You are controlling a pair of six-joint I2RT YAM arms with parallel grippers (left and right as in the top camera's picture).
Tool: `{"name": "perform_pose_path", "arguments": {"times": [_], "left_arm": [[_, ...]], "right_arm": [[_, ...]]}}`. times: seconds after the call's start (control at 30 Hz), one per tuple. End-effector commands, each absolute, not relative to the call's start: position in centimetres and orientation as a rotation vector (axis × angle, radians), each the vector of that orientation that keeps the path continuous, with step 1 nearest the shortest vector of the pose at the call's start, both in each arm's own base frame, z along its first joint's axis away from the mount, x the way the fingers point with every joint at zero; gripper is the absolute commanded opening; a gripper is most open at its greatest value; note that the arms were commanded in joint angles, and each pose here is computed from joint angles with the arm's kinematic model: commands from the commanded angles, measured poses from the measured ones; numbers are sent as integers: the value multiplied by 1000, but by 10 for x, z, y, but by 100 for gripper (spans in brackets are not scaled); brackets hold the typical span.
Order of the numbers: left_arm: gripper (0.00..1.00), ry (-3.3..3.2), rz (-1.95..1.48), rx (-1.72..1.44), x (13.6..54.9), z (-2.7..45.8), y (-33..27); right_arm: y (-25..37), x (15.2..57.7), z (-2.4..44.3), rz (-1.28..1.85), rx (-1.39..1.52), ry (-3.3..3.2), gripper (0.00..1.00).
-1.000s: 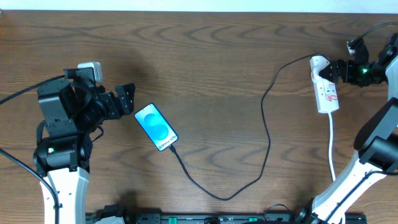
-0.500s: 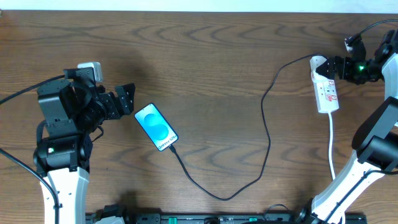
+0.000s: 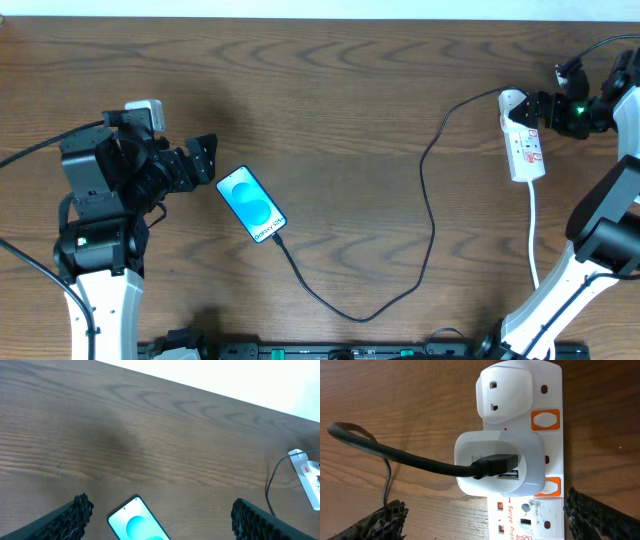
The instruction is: Plug charger to phone and switch on socket
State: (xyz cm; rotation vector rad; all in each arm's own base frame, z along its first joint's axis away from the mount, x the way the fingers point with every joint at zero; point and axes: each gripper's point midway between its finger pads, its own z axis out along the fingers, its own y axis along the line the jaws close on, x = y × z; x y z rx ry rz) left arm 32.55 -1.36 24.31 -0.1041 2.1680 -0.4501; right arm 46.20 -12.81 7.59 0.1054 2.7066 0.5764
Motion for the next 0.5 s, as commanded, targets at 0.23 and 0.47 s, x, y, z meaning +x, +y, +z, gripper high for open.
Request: {"name": "perform_pose_path", "arguments": {"times": [0.23, 0.47], "left_arm": [[91, 2170, -445, -86, 325, 242, -14], [91, 2170, -445, -86, 325, 242, -14]], "right_arm": [[-117, 463, 65, 605, 104, 2728, 99], [-117, 462, 64, 610, 116, 2732, 99]]}}
